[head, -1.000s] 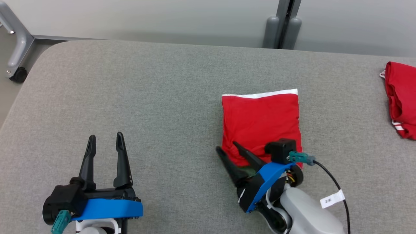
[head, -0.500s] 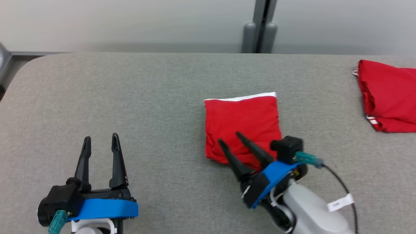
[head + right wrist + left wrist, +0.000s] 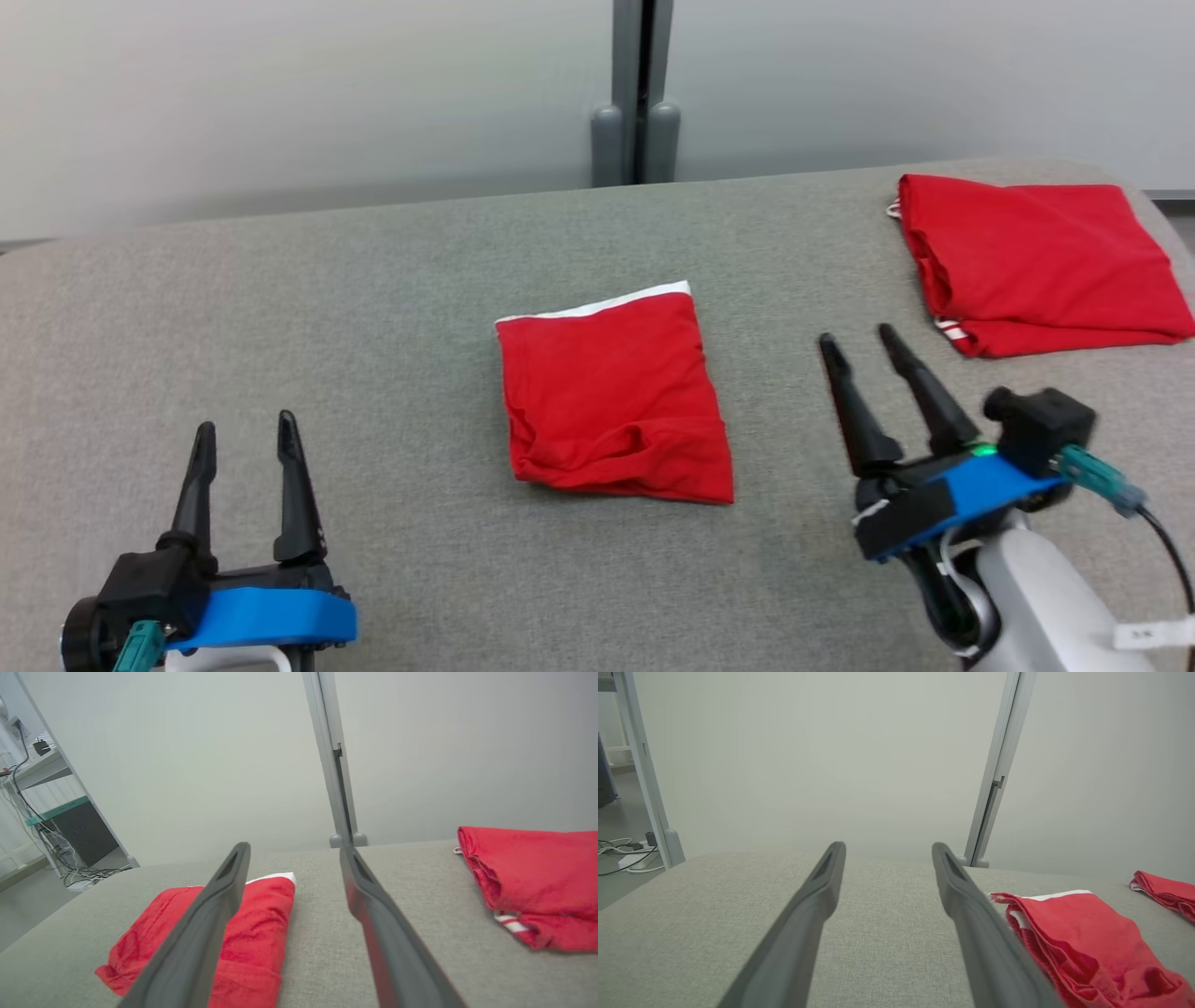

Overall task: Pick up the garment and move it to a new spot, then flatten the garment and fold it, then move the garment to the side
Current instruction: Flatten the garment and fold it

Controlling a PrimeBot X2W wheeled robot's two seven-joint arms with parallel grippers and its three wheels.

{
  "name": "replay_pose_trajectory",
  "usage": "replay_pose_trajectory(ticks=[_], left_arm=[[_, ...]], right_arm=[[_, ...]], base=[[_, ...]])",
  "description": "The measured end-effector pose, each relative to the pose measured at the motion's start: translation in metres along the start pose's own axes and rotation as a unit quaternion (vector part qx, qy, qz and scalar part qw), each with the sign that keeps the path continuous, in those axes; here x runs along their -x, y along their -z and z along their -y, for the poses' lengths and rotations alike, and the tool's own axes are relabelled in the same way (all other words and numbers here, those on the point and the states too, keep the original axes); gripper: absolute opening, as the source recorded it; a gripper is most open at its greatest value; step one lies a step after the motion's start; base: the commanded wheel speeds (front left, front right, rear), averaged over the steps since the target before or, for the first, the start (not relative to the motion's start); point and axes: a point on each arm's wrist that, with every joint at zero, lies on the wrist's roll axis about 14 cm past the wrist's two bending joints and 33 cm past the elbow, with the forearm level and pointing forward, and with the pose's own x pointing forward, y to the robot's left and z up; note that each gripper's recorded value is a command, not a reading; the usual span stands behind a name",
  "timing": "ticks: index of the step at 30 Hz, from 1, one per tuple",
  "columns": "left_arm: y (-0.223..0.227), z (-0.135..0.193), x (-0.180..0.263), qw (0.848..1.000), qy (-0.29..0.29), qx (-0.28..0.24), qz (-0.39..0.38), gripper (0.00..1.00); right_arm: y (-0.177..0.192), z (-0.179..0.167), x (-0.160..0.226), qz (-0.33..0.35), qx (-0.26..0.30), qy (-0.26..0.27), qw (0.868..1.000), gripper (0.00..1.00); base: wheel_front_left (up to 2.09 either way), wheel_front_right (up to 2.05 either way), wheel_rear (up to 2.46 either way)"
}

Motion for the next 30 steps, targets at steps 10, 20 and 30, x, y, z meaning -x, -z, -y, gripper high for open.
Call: replay_pose_trajectory(ticks=[10, 20, 30], left_arm=[[-0.002, -0.002, 0.007, 0.999, 0.007, -0.035, -0.008, 1.00], [-0.009, -0.010, 0.025, 0.999, 0.000, -0.049, -0.011, 1.00], [-0.016, -0.015, 0.034, 0.998, -0.006, -0.057, -0.009, 1.00]], right_arm=[[-0.026, 0.043, 0.048, 0.032, 0.018, 0.087, 0.995, 1.00], [-0.032, 0.037, 0.075, 0.027, 0.032, 0.109, 0.993, 1.00], [-0.028, 0.022, 0.076, 0.009, 0.037, 0.093, 0.995, 1.00]], base=[[0.00, 0.00, 0.00], [0.00, 0.00, 0.00], [0.00, 0.00, 0.00]])
